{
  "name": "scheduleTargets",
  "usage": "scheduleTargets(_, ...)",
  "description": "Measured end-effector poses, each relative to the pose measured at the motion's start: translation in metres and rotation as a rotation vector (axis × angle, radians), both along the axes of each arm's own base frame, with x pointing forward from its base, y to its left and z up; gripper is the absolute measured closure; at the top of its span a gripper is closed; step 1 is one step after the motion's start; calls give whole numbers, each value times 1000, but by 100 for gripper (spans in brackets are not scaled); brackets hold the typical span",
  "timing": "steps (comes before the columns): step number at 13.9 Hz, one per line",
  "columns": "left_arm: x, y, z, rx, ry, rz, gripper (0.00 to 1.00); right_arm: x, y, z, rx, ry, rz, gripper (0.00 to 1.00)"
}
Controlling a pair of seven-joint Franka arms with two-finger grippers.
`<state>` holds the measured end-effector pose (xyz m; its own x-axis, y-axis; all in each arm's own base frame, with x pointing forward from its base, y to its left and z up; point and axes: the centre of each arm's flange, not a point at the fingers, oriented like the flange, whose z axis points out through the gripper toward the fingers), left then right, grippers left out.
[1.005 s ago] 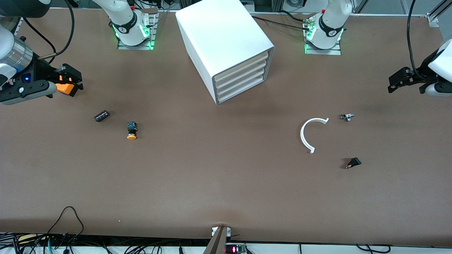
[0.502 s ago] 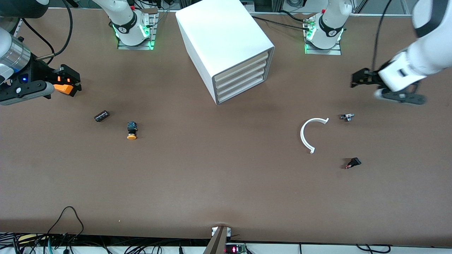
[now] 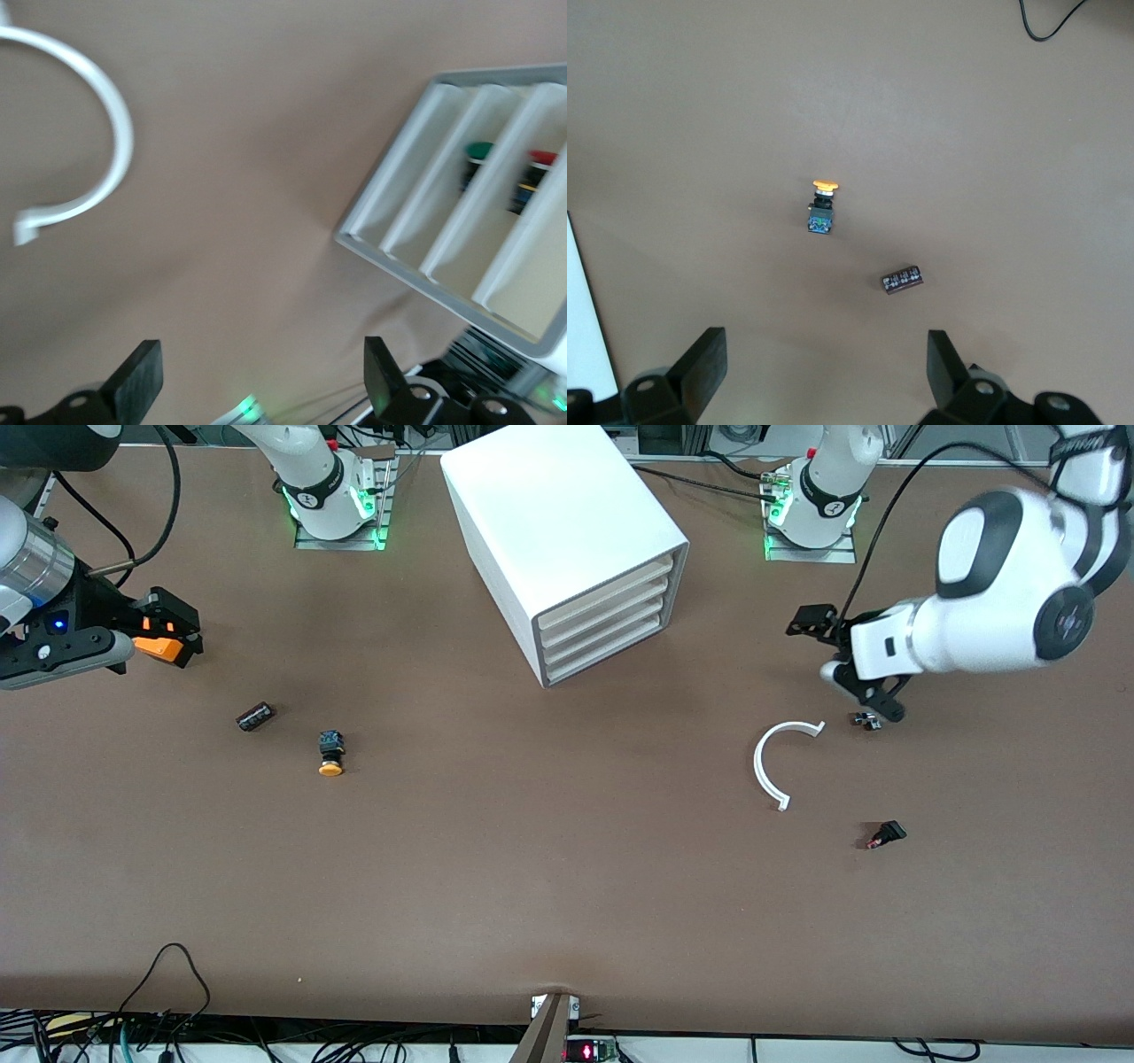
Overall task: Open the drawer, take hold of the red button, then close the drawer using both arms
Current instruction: 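Move the left gripper to the handle of the white cabinet drawer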
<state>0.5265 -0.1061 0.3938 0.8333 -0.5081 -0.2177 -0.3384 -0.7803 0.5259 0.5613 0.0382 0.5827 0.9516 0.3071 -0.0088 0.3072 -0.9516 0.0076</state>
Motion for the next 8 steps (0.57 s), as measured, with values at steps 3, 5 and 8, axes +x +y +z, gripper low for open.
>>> scheduleTargets(3, -3, -14, -66, -226, 100, -10, 0, 0, 0, 0, 0, 0, 0, 0)
scheduleTargets(5, -10, -28, -112, -379, 155, 1, 0, 0, 0, 0, 0, 0, 0, 0)
scheduleTargets(8, -31, -61, -181, -576, 220, 17, 5, 0, -2, 0, 0, 0, -2, 0)
